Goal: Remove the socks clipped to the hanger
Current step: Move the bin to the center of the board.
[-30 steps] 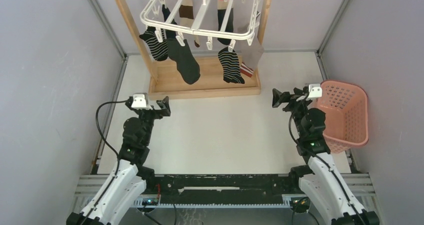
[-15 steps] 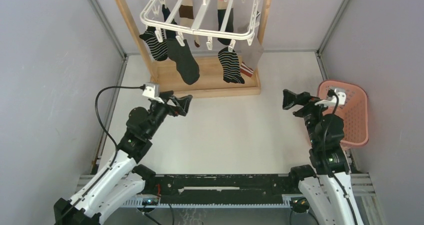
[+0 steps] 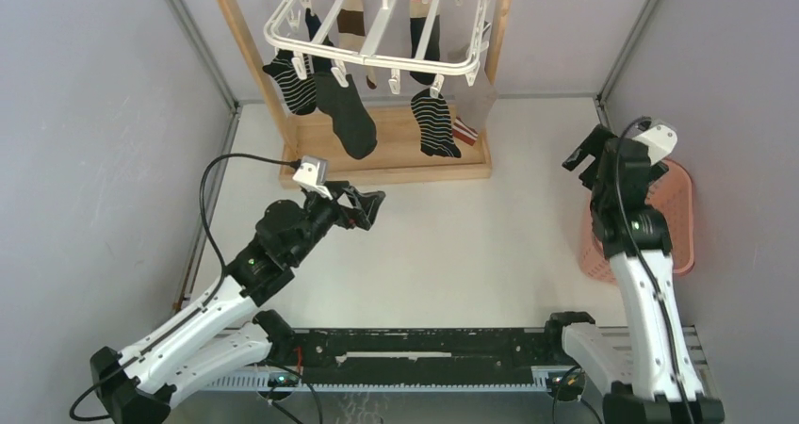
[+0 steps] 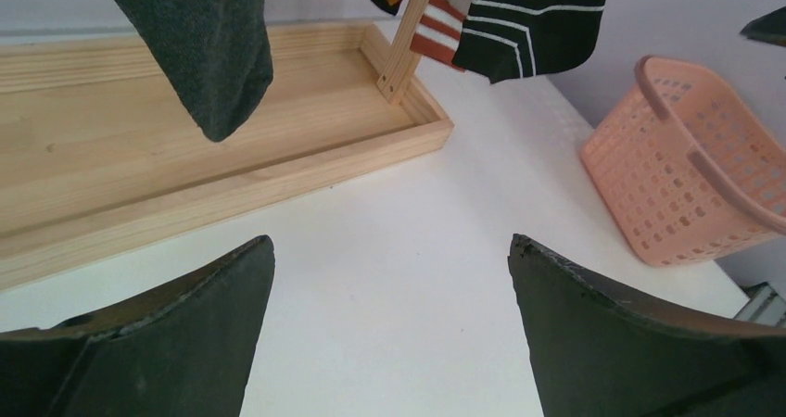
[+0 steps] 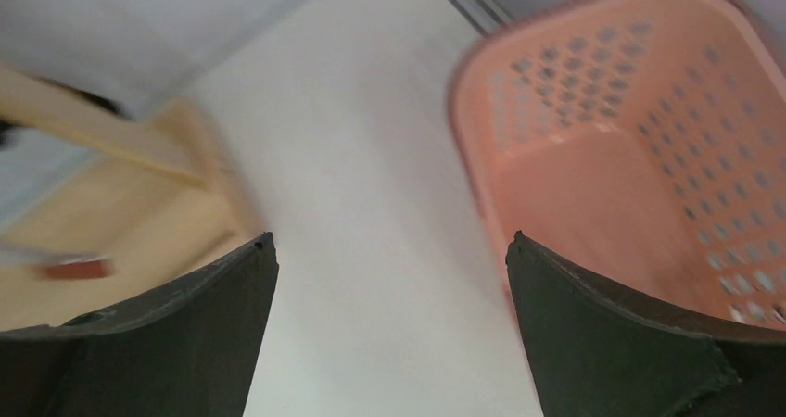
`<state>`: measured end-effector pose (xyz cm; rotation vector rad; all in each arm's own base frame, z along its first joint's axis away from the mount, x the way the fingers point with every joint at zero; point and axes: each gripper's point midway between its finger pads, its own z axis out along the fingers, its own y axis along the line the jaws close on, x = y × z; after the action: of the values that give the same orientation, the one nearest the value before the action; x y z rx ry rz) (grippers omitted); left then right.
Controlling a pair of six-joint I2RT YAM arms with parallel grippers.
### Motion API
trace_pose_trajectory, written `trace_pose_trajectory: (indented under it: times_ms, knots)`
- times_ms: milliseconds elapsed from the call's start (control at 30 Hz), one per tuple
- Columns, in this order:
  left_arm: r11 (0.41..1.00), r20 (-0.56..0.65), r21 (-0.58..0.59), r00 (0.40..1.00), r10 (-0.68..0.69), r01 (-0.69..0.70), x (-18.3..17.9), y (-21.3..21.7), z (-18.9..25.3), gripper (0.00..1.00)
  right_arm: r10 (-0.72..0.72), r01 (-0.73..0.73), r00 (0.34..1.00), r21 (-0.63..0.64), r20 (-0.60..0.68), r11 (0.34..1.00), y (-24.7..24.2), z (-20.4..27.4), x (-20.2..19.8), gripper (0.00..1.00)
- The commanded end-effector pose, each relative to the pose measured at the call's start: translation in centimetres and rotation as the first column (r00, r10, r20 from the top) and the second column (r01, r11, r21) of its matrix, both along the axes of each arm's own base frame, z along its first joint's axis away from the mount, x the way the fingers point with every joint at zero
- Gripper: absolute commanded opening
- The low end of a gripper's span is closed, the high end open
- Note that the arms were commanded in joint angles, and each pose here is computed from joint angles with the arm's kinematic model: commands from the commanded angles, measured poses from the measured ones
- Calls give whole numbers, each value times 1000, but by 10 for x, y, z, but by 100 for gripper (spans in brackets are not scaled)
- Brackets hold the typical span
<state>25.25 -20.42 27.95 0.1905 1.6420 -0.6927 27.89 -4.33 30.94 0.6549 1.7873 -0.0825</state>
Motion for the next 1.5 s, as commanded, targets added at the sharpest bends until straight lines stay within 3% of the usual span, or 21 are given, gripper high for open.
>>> trace_pose_trajectory:
  times_ms: [0,100,267,367,467,600,833,1133,1267,1467]
  knots:
    - [997,17,63,999,52,-53,-1,7,14,100,-101,101,966,-10,-239,995,-32,-51,-10,100]
    - [983,18,131,992,126,-128,-4,13,6,100,-117,122,963,3,-244,993,-39,-62,-10,100]
    - [965,9,226,991,136,-134,-9,9,-11,100,-153,162,951,11,-268,987,-48,-74,-11,100]
    - [956,-26,238,983,180,-169,-7,11,-23,100,-171,187,937,23,-306,982,-53,-85,-10,98]
    - [934,-110,197,940,324,-299,-4,29,-37,100,-185,207,926,33,-328,978,-56,-96,-8,96]
    - [981,-95,115,981,170,-159,-15,8,-34,100,-195,223,922,48,-336,974,-59,-107,-7,95]
    - [963,-148,133,956,252,-233,-12,18,-39,100,-182,226,902,70,-391,972,-59,-132,1,93]
    - [965,-206,175,952,228,-194,-17,12,-41,100,-135,193,895,97,-426,976,-51,-153,4,86]
    - [959,-222,206,945,242,-197,-16,12,-46,100,-109,169,901,107,-421,980,-47,-152,6,76]
    - [952,-234,228,938,255,-202,-14,11,-55,100,-75,135,909,119,-410,984,-39,-151,6,52]
